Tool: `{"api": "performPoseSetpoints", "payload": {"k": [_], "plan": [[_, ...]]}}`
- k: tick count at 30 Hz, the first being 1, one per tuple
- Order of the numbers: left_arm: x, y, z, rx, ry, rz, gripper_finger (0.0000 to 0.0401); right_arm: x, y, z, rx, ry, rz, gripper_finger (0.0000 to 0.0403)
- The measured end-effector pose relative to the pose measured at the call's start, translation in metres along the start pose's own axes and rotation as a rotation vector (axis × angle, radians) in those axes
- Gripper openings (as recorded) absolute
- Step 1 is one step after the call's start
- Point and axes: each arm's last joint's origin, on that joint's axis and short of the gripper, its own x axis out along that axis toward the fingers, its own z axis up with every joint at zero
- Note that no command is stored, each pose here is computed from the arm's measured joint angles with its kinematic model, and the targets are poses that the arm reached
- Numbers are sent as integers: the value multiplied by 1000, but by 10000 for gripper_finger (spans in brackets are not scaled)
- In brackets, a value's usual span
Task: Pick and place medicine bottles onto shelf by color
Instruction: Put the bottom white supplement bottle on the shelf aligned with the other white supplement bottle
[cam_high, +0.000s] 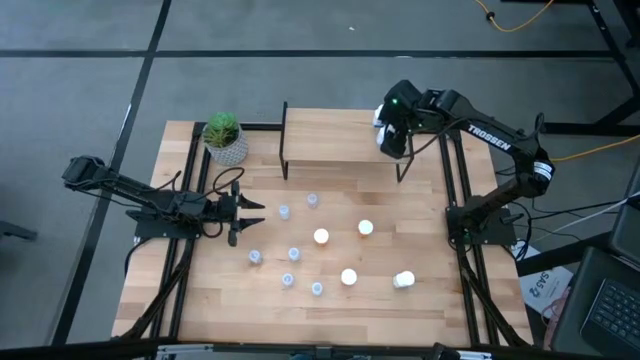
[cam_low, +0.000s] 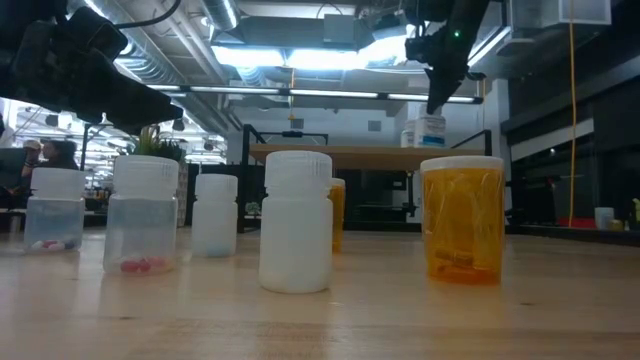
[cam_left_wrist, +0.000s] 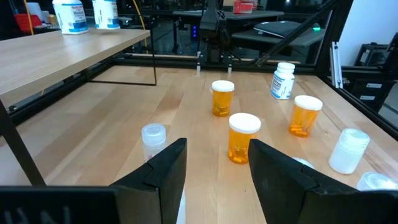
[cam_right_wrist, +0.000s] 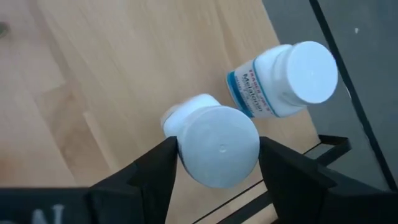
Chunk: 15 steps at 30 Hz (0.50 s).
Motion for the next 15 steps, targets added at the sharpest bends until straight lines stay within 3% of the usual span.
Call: {"api": "performPoseSetpoints", "payload": {"k": [10,15], "plan": [[0,0,0,0,0,0,165,0,0,0,23,-1,0,225],[0,0,0,0,0,0,165,0,0,0,55,-1,1,256]]}}
